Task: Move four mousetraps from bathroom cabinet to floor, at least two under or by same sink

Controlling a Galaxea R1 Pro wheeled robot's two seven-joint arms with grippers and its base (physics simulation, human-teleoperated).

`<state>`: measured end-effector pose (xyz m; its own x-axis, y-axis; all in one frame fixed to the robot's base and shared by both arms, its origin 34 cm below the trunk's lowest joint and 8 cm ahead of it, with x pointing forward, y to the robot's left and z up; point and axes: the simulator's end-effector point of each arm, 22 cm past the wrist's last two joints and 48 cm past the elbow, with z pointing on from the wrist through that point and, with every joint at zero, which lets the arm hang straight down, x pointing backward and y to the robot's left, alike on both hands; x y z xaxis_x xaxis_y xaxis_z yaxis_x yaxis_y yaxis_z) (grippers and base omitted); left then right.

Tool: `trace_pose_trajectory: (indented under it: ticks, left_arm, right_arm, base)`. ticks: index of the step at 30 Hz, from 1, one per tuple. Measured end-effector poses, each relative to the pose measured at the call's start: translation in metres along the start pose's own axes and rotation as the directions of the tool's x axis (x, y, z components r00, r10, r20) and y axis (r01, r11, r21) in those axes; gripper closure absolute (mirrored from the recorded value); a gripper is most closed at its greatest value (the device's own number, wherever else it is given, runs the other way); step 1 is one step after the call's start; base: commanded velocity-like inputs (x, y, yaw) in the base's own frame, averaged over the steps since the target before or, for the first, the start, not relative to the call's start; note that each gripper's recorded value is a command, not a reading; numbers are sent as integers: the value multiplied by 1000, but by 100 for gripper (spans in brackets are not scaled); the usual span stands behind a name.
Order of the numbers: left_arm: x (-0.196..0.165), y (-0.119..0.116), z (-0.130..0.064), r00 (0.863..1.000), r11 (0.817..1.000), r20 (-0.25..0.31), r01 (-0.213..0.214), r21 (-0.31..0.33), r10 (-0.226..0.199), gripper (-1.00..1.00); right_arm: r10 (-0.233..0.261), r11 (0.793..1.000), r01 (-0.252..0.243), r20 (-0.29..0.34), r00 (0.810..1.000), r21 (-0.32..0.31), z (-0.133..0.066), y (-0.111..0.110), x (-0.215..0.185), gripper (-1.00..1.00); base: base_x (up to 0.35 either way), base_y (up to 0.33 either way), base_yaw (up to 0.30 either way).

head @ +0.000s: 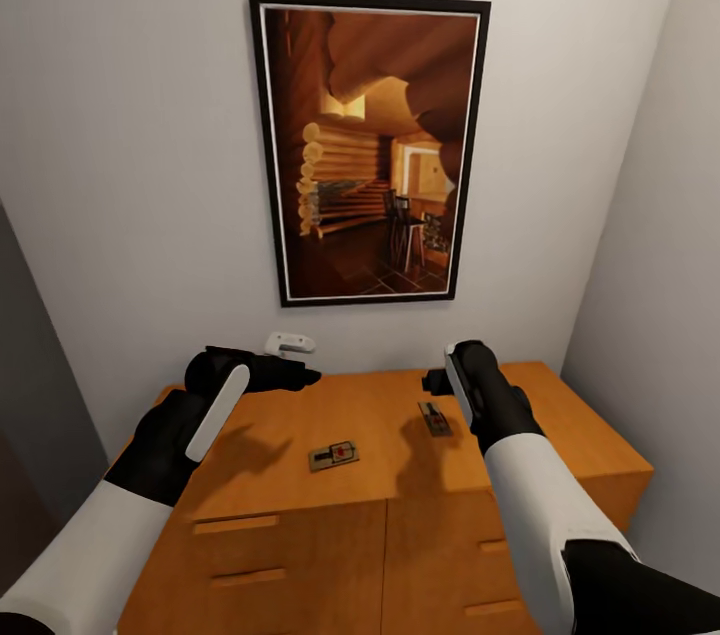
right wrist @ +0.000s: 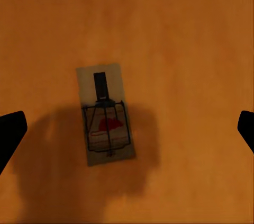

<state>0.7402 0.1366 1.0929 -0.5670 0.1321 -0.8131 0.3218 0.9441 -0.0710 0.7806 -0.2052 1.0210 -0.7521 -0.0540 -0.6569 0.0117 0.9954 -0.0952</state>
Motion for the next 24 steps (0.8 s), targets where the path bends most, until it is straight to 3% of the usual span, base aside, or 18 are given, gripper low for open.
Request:
trace_pose_trajectory:
  ticks: [8, 24]
  left_arm:
    - [1, 1, 1, 1000, 1000, -3, 2, -2, -2, -100]
    - [2, 0, 2, 1000, 1000, -4, -1, -3, 1, -100]
  right_arm:
    - [-6, 1000, 6, -26, 1000, -2, 4, 2, 8, -100]
    - [-7, 1000, 6, -26, 1000, -5, 3, 2, 5, -100]
  base:
    - [161, 0, 0]
    - [13, 0, 0]
